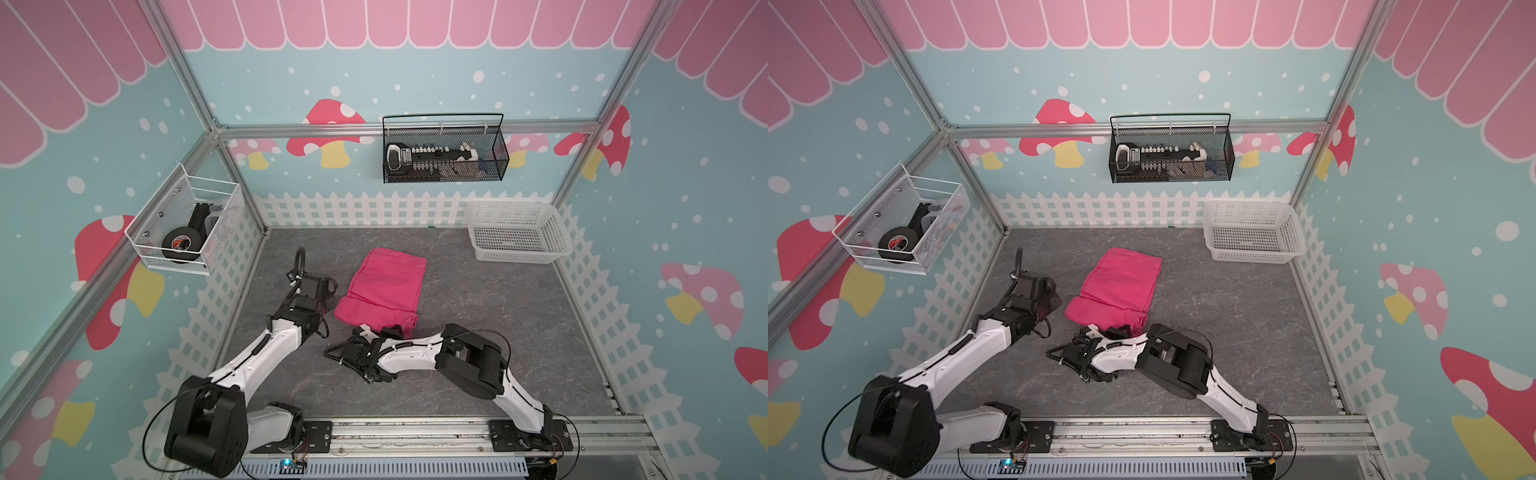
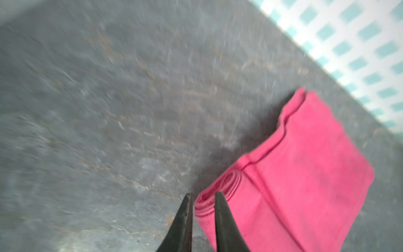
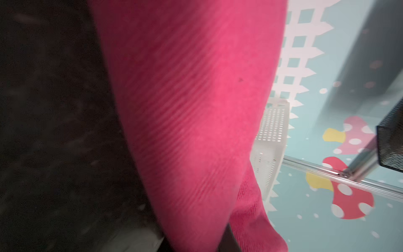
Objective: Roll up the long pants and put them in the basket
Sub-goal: Roll the long pant at the center of the board.
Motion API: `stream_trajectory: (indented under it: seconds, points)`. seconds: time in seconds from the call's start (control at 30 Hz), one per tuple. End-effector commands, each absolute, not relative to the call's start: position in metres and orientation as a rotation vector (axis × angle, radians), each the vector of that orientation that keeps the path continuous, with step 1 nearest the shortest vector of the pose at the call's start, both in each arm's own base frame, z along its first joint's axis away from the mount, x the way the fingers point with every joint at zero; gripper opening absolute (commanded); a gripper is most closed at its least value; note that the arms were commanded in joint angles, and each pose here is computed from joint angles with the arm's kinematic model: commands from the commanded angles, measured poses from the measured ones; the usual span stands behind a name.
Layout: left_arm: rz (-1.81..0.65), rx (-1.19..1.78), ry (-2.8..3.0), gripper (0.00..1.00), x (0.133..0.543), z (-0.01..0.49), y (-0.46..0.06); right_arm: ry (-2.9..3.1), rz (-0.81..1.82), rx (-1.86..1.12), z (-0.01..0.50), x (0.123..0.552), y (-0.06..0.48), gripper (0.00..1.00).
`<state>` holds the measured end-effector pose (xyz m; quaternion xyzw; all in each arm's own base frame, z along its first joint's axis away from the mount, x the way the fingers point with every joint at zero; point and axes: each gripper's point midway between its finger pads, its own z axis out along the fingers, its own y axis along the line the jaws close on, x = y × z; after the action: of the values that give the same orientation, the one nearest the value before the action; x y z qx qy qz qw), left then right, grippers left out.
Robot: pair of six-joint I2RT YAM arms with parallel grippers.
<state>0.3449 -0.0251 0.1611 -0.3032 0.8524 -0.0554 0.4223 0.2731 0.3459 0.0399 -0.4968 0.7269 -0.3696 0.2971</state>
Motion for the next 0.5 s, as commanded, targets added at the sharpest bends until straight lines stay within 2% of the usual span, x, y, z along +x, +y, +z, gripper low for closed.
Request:
stream_trajectory:
  seconds: [0.0,0.17,0.33,0.47]
  points:
    - [-0.004,-0.766,2.084,0.2,0.319,0.194,0.003,2.137,-0.636,-1.473,0.053,0.228,0.366,0.0]
    - [0.002,-0.752,2.118,0.2,0.301,0.2,0.004,2.302,-0.352,-1.556,0.094,0.203,0.377,0.0]
    - [0.012,-0.735,2.135,0.2,0.284,0.195,0.007,2.484,0.061,-1.658,0.099,0.175,0.394,0.0]
    - [0.045,-0.728,2.131,0.2,0.271,0.199,0.014,2.61,0.324,-1.609,0.095,0.176,0.397,0.0]
